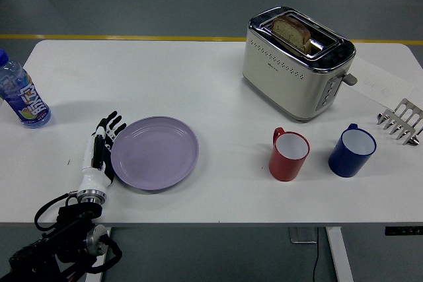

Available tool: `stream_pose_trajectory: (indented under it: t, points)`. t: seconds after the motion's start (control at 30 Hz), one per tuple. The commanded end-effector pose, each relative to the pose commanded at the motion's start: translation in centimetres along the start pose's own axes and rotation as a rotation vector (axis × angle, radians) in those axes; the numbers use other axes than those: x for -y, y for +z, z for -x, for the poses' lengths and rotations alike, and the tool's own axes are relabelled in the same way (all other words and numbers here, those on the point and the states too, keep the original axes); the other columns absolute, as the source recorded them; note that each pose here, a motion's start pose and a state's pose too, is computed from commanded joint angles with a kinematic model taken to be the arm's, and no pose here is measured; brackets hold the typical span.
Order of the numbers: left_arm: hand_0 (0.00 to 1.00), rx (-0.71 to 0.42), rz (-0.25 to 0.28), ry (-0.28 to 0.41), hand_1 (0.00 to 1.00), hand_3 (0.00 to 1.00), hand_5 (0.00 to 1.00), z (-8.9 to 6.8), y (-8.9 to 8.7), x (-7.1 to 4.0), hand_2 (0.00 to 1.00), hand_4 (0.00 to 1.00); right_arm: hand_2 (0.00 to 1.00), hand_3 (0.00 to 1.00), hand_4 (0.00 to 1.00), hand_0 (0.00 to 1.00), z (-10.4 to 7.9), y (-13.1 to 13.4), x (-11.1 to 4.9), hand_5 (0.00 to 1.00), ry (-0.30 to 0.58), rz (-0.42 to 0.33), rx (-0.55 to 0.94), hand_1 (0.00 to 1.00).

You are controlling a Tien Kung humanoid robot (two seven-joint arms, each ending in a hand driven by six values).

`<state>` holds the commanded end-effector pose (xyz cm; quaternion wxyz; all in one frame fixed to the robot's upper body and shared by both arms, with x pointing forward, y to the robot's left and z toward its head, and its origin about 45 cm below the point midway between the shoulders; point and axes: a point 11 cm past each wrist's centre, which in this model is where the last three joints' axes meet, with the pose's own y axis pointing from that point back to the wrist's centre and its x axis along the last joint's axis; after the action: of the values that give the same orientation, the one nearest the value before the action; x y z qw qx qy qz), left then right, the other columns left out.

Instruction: Push plate across desktop

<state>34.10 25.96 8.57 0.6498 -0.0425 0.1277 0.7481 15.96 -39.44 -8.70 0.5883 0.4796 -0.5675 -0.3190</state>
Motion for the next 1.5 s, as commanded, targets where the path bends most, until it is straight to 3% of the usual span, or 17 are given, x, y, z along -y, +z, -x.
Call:
stream_pose_trajectory:
  t: [1.03, 1.5]
  points:
    - [0.769, 0.029, -0.071, -0.168, 0.808, 0.831, 0.998, 5.2, -1.3, -0.5, 0.878, 0.454, 0.61, 0.603, 0.112, 0.571, -0.1, -0.3, 0.0, 0.6, 0.001, -0.007, -0.009, 0.534]
    - [0.77, 0.047, -0.098, -0.221, 0.808, 0.829, 0.998, 6.6, -2.1, -1.1, 0.877, 0.453, 0.61, 0.603, 0.114, 0.572, 0.0, 0.4, 0.1, 0.597, -0.002, 0.004, -0.014, 0.534]
